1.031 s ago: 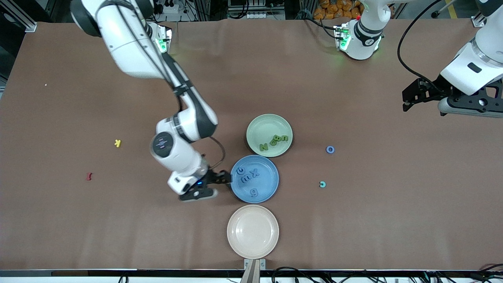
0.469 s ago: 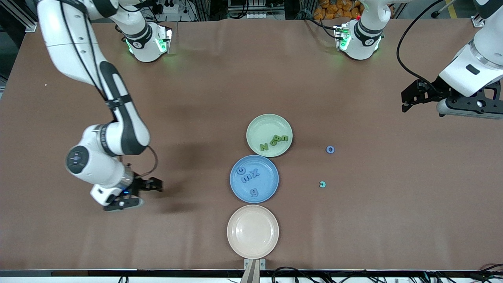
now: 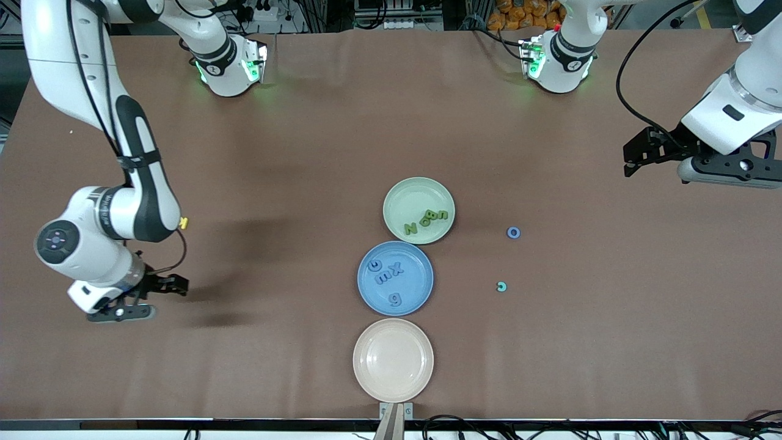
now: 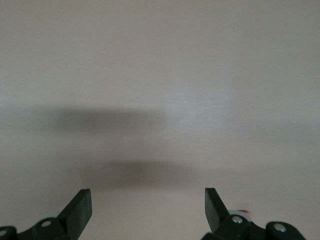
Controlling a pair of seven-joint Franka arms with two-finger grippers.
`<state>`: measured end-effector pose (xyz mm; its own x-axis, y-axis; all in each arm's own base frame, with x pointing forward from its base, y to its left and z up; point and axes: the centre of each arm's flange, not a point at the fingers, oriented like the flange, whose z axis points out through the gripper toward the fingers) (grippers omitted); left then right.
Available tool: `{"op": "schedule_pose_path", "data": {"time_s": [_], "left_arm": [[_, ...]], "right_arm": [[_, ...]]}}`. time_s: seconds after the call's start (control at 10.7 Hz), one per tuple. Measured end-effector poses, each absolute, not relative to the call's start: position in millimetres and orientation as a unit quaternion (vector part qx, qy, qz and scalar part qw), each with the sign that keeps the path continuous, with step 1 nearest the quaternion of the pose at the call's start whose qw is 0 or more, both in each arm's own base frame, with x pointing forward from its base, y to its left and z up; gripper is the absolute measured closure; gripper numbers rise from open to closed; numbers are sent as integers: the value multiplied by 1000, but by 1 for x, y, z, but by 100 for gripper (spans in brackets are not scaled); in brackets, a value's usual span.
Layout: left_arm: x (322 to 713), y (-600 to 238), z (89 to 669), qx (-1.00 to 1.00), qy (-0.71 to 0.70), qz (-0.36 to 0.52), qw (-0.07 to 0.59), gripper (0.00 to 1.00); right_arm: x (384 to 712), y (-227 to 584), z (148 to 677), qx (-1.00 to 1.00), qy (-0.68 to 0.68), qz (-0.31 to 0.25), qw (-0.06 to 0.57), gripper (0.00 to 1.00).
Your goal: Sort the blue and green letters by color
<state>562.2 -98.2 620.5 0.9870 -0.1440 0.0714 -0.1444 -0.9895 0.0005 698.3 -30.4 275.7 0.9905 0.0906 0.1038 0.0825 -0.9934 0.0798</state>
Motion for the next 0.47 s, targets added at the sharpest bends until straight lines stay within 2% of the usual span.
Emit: {"op": "schedule_pose_path", "data": {"time_s": [0.28, 0.47], "left_arm": [[562, -98, 620, 997, -72, 36, 3, 0], [563, -98, 620, 997, -72, 36, 3, 0]], "right_arm": [[697, -62, 338, 994, 33, 87, 59, 0], [684, -72, 386, 995, 24, 74, 56, 0]]}}
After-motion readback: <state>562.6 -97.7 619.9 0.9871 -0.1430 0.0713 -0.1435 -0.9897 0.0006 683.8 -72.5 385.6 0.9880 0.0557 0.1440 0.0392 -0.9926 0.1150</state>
